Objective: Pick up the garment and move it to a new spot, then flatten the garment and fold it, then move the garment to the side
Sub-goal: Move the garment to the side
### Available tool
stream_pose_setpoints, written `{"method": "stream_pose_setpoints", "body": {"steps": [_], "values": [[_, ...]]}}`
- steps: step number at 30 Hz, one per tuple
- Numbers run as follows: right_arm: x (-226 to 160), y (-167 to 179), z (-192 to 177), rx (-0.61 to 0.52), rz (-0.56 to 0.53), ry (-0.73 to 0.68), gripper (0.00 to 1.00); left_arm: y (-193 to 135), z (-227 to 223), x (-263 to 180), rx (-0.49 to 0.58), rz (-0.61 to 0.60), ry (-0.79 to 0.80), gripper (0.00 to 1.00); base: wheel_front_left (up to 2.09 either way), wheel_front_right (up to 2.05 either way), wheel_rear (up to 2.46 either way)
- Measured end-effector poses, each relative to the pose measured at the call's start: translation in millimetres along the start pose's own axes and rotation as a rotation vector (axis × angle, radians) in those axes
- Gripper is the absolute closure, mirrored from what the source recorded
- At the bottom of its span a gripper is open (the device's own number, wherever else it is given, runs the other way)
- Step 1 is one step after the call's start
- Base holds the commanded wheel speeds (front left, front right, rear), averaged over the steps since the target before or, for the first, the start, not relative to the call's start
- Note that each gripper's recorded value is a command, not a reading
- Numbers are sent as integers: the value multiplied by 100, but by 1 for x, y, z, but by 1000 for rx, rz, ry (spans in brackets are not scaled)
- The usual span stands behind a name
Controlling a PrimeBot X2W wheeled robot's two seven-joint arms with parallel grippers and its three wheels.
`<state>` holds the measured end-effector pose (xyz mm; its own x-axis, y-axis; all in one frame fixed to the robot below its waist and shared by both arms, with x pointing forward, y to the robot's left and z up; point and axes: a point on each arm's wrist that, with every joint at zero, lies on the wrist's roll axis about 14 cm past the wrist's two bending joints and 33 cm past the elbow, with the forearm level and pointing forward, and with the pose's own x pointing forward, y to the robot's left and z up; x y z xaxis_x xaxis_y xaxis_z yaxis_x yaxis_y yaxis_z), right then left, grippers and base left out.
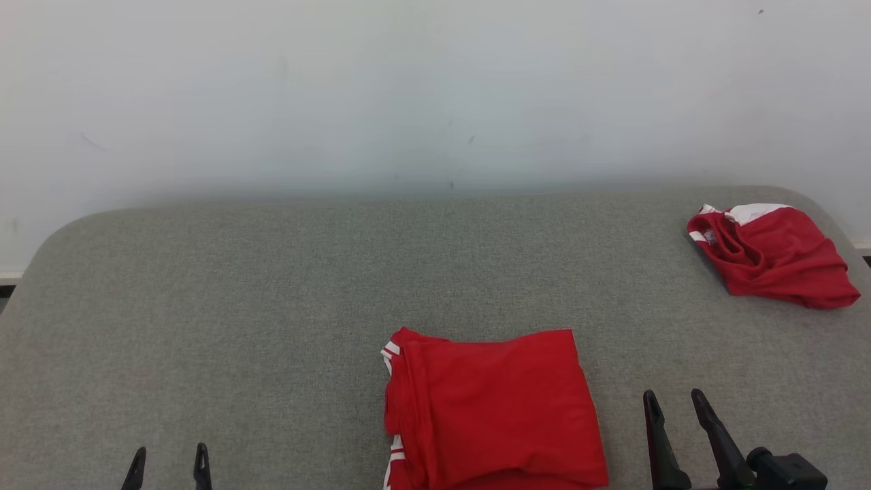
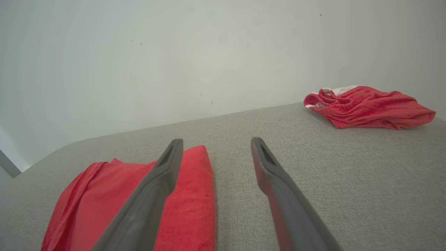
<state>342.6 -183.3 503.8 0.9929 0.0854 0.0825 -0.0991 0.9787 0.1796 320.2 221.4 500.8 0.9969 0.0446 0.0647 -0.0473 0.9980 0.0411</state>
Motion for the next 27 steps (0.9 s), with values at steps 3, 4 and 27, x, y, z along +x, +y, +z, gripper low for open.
{"method": "stream_pose_setpoints", "body": {"steps": [3, 4, 27], "values": [[0, 0, -1, 0, 1, 3, 0, 0, -1, 0, 0, 0, 3, 0, 0, 0, 0], [0, 0, -1, 0, 1, 3, 0, 0, -1, 0, 0, 0, 3, 0, 0, 0, 0], [26, 5, 5, -37, 44, -5, 0, 2, -2, -1, -6, 11, 8, 0, 0, 0, 0]]}}
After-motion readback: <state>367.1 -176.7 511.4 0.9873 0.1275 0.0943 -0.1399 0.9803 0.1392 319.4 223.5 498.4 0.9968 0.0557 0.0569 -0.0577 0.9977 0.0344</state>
